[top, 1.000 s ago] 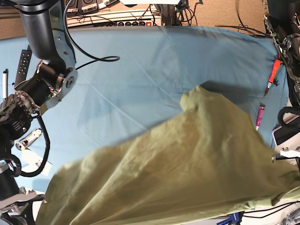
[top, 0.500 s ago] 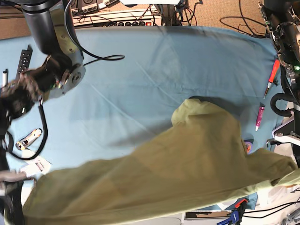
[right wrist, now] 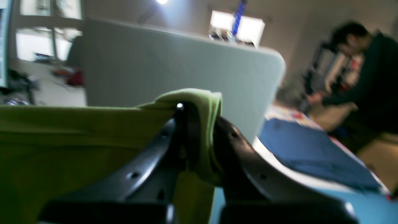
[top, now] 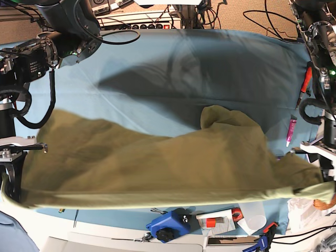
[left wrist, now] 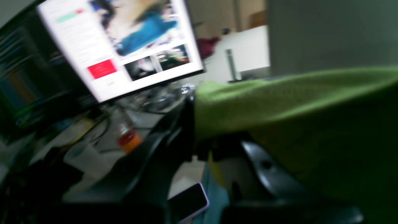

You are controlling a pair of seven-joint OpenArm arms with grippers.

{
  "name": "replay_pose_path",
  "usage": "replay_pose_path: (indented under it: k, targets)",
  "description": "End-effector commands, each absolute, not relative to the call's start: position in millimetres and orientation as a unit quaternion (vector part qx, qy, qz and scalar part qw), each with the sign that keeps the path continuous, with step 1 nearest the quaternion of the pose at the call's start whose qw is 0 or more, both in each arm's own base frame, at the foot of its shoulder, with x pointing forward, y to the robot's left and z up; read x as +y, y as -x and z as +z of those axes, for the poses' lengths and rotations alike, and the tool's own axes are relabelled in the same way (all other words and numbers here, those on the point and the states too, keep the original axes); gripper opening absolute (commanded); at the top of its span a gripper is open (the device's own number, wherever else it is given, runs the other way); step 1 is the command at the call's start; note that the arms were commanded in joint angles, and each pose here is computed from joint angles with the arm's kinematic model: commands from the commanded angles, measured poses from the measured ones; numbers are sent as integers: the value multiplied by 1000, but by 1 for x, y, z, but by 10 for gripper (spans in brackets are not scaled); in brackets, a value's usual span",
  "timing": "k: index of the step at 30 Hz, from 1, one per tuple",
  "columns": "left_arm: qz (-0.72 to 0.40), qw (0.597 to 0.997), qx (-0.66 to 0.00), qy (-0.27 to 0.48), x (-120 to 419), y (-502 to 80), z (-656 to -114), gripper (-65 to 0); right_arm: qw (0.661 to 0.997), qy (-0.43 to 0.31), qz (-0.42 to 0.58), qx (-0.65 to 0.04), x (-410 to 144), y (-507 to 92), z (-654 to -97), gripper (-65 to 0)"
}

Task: Layout the t-shirt on the table in an organized manner, then fold the t-shirt properly
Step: 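Swing the held shirt across the table and lower it with both grippers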

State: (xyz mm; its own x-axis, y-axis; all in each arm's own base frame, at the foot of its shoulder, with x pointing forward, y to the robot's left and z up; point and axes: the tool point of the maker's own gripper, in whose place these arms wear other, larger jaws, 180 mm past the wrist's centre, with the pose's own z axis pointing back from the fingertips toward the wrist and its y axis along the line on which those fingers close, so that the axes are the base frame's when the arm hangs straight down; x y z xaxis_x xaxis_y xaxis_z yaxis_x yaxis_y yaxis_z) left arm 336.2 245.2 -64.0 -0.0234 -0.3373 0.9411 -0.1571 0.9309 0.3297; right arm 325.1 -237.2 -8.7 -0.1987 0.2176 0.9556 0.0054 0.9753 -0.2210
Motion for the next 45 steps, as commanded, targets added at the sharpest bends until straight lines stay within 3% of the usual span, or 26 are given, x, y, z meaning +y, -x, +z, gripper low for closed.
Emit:
replay_pose_path:
  k: [1, 8, 16, 22, 26, 33, 37, 45]
  targets:
    - [-73, 651, -734, -180, 244, -334, -46, -650, 616, 83, 80, -779, -242, -324, 0, -650]
    - [-65, 661, -727, -176, 251, -341, -56, -650, 664, 71, 62, -742, -265, -345, -30, -650]
    - [-64, 682, -703, -191, 252, -332, -66, -650, 638, 106, 88, -757, -248, -321, -13, -650]
    - [-27, 704, -667, -241, 277, -316, -94, -650, 654, 78, 87, -747, -240, -319, -35, -650]
    - [-33, 712, -664, -228, 272, -315, -101, -650, 655, 74, 80, -748, -240, -319, -37, -650]
    - [-78, 689, -697, -182, 248, -321, -90, -650, 643, 94, 74, -756, -245, -319, -31, -650]
    - [-89, 670, -722, -147, 239, -334, -78, -650, 670, 62, 63, -737, -253, -345, -49, -650]
    - [-105, 714, -691, -49, 234, -403, -110, -650, 740, 49, 67, -668, -262, -420, -94, -650]
